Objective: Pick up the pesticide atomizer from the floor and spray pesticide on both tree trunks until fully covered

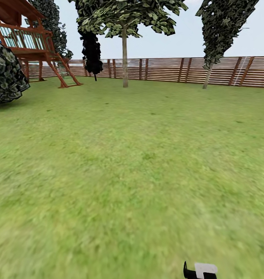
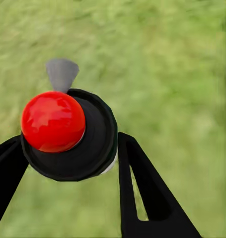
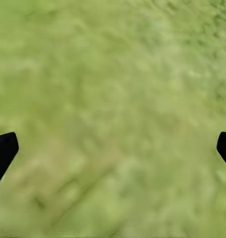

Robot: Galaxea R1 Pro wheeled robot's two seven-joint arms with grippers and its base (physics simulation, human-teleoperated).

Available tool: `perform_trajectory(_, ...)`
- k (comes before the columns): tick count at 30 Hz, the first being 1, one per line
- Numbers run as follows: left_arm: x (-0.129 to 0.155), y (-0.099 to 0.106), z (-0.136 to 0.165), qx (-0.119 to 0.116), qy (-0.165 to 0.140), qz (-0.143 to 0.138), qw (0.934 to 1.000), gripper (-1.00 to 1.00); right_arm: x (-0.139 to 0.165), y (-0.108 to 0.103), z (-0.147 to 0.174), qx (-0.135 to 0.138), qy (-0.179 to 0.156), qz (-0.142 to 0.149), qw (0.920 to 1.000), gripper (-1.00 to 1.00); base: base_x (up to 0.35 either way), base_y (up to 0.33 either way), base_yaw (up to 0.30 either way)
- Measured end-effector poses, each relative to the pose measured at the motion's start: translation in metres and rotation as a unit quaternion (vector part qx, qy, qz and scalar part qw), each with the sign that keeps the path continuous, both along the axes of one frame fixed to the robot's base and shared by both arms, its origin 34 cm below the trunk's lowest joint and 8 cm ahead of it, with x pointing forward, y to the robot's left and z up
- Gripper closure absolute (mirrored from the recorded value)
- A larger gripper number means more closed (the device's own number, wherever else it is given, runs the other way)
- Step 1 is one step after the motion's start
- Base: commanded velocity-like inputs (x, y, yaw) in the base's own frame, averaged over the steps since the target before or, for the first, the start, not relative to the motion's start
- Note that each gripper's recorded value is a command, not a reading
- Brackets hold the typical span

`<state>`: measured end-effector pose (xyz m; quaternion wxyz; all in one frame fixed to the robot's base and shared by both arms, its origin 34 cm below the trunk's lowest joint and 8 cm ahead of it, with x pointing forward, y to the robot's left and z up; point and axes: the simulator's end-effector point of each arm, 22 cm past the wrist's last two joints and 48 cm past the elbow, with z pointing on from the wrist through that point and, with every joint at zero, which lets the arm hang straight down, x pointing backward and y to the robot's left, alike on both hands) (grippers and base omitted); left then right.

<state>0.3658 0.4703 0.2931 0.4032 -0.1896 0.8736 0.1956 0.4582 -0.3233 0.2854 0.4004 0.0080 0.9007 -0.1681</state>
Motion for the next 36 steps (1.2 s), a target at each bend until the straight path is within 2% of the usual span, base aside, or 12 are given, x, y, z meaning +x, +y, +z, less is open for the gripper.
perform_trajectory(36, -0.0003, 0.0, -0.0002, 0.0, 0.001, 0.0, 1.0, 1.0, -0.0003, 0.0, -0.0001, 0.0, 0.0, 0.0, 1.0, -1.0, 0.337, 0.0, 0.0)
